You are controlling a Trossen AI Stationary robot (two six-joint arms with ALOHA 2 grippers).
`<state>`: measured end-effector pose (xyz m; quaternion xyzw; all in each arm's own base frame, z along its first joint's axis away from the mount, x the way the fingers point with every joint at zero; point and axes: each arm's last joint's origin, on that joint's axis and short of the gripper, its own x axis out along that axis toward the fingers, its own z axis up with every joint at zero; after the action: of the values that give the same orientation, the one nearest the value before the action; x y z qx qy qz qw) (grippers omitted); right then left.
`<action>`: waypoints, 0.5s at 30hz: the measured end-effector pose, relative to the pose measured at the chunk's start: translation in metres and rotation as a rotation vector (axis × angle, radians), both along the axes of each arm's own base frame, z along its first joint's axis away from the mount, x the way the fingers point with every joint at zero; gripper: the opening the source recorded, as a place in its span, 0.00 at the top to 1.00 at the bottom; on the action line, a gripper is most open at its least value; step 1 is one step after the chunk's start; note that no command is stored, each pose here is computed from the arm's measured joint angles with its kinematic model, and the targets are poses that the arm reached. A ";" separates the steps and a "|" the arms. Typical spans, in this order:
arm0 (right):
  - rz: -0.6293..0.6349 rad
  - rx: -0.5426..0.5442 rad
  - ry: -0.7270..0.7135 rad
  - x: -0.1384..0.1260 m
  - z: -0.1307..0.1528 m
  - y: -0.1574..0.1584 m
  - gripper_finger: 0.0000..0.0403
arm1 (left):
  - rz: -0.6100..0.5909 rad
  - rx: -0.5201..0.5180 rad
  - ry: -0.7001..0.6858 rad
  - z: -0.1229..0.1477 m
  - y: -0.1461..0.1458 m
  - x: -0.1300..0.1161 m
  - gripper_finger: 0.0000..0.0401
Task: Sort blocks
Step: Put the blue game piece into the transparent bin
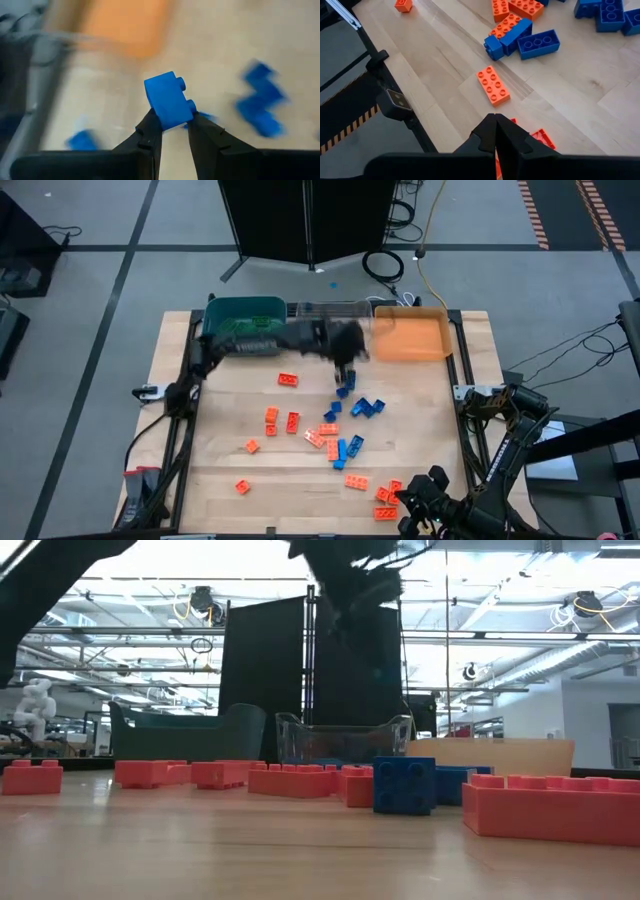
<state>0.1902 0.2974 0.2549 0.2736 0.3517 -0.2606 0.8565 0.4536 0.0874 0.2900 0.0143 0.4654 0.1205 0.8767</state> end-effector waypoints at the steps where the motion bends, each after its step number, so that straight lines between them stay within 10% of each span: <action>1: 0.000 0.000 -0.001 0.000 0.000 0.000 1.00 | 0.045 -0.001 -0.016 0.005 0.017 -0.006 0.81; 9: -0.001 -0.008 0.001 0.000 0.000 -0.001 1.00 | 0.328 -0.063 -0.106 0.020 0.137 -0.056 0.81; 15: -0.001 -0.010 0.001 0.000 0.000 -0.001 1.00 | 0.348 -0.169 -0.050 -0.002 0.161 -0.075 0.80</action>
<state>0.1901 0.2965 0.2549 0.2694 0.3505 -0.2630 0.8575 0.3783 0.2479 0.2878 -0.1430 0.4476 0.2311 0.8520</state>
